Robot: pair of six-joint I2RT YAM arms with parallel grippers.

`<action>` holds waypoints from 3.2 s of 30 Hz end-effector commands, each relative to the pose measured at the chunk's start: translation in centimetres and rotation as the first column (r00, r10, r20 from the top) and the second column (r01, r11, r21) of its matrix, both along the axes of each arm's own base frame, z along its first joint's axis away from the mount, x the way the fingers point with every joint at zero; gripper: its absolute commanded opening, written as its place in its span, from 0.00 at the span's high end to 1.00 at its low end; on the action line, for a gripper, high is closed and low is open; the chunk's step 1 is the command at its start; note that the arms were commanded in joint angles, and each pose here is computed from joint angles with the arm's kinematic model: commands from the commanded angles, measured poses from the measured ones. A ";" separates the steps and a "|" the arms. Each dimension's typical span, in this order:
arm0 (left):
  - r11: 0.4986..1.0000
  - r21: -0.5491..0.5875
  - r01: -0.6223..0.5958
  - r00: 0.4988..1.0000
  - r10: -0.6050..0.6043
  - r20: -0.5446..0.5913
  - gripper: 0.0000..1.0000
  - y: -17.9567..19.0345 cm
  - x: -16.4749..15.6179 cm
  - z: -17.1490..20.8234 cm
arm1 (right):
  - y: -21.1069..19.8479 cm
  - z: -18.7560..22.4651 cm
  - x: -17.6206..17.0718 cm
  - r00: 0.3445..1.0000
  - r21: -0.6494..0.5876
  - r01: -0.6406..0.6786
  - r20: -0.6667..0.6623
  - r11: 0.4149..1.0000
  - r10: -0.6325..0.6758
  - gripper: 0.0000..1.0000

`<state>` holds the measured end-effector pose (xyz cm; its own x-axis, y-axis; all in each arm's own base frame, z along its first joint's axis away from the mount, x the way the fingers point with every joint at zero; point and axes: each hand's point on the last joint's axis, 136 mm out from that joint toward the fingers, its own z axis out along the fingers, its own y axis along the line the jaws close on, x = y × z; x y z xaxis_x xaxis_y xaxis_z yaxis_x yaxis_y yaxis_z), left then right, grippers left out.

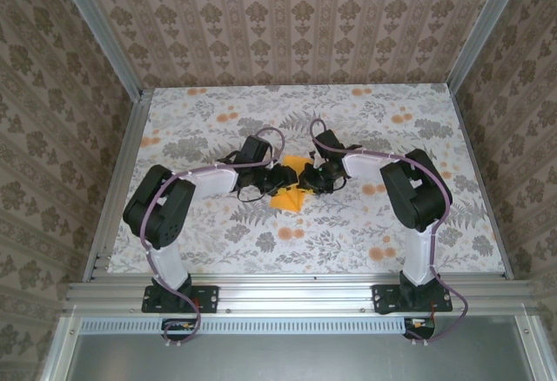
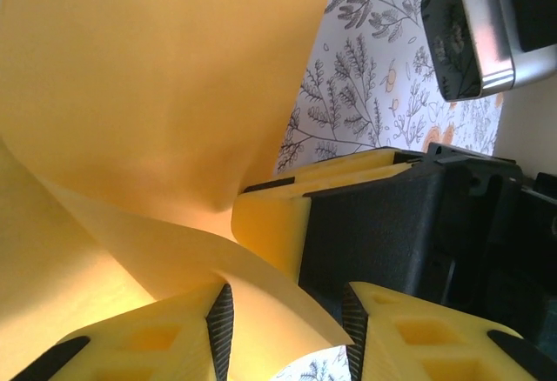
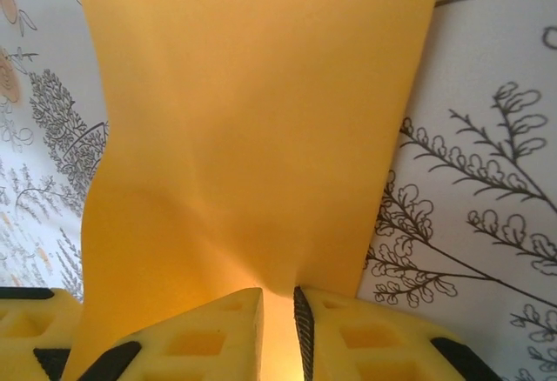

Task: Fold a paper plane with a square sheet of paper (pick it up from the middle)
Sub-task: Fold the triangle a second time at the center of the table.

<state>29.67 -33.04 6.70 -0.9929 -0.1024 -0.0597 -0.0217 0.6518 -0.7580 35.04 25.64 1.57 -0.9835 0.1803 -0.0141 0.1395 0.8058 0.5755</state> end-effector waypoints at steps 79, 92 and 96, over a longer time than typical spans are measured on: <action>0.997 -0.022 -0.076 0.992 0.073 -0.107 0.80 -0.9 1.1 -2.5 | 1.2 1.8 -2.7 0.965 0.200 -0.145 0.245 0.969 0.094 0.77; 0.996 -0.023 -0.091 0.989 0.087 -0.116 0.81 -0.8 1.1 -2.1 | 1.0 1.5 -2.0 0.966 0.228 -0.072 0.259 0.971 0.011 0.84; 0.995 -0.029 -0.093 0.989 0.089 -0.115 0.81 -0.9 1.2 -1.9 | 0.9 1.2 -2.0 0.968 0.222 -0.062 0.253 0.973 0.004 0.87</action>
